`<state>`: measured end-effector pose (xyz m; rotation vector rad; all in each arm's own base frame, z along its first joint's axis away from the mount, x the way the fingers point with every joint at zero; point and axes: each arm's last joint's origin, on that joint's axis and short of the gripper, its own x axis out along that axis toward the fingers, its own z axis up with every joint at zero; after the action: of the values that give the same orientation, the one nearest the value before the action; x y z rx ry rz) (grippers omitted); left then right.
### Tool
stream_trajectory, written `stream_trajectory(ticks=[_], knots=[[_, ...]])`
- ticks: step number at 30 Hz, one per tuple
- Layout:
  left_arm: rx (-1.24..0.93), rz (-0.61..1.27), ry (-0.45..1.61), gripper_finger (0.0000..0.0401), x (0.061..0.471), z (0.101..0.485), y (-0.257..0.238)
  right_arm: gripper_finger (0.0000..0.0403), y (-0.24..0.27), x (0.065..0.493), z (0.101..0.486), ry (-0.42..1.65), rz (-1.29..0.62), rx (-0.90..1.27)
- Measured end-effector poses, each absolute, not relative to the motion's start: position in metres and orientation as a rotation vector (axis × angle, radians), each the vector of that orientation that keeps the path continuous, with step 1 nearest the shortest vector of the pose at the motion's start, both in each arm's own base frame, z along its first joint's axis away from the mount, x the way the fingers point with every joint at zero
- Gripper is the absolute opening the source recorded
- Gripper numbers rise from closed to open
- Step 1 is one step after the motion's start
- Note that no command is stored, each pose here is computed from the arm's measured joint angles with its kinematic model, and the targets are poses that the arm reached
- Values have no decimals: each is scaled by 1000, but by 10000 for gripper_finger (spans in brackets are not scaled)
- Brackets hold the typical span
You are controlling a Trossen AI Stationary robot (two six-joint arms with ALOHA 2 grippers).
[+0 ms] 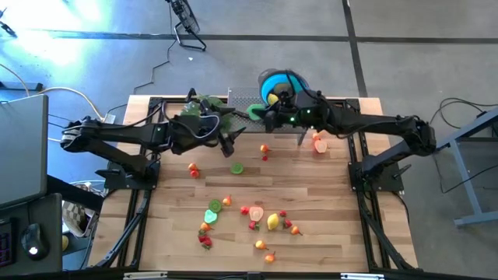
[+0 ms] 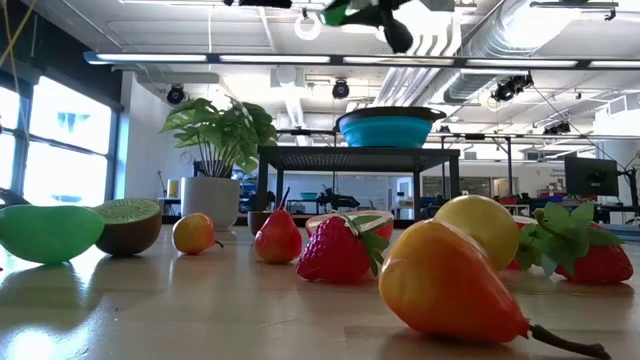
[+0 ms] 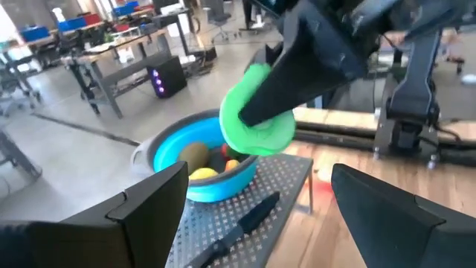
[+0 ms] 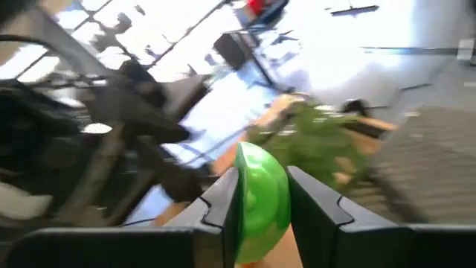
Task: Pick & Place Fruit
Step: Put the green avocado in the blue bowl on the shelf
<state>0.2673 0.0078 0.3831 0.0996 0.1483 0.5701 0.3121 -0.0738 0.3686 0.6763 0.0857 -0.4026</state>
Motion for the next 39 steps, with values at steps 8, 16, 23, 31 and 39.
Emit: stream_trajectory(ticks=[8,16,23,31,39], knots=[[-9,614,118,326,258,387,9,87,-103,285,369,155,-602,617],[-73,620,95,326,258,388,9,87,-122,271,359,259,-794,508],[-148,625,71,326,258,388,9,87,-134,262,354,325,-918,407],[-221,631,47,326,258,388,9,87,-144,260,346,397,-998,333],[-220,652,43,326,257,388,10,87,-153,272,327,485,-1006,307]])
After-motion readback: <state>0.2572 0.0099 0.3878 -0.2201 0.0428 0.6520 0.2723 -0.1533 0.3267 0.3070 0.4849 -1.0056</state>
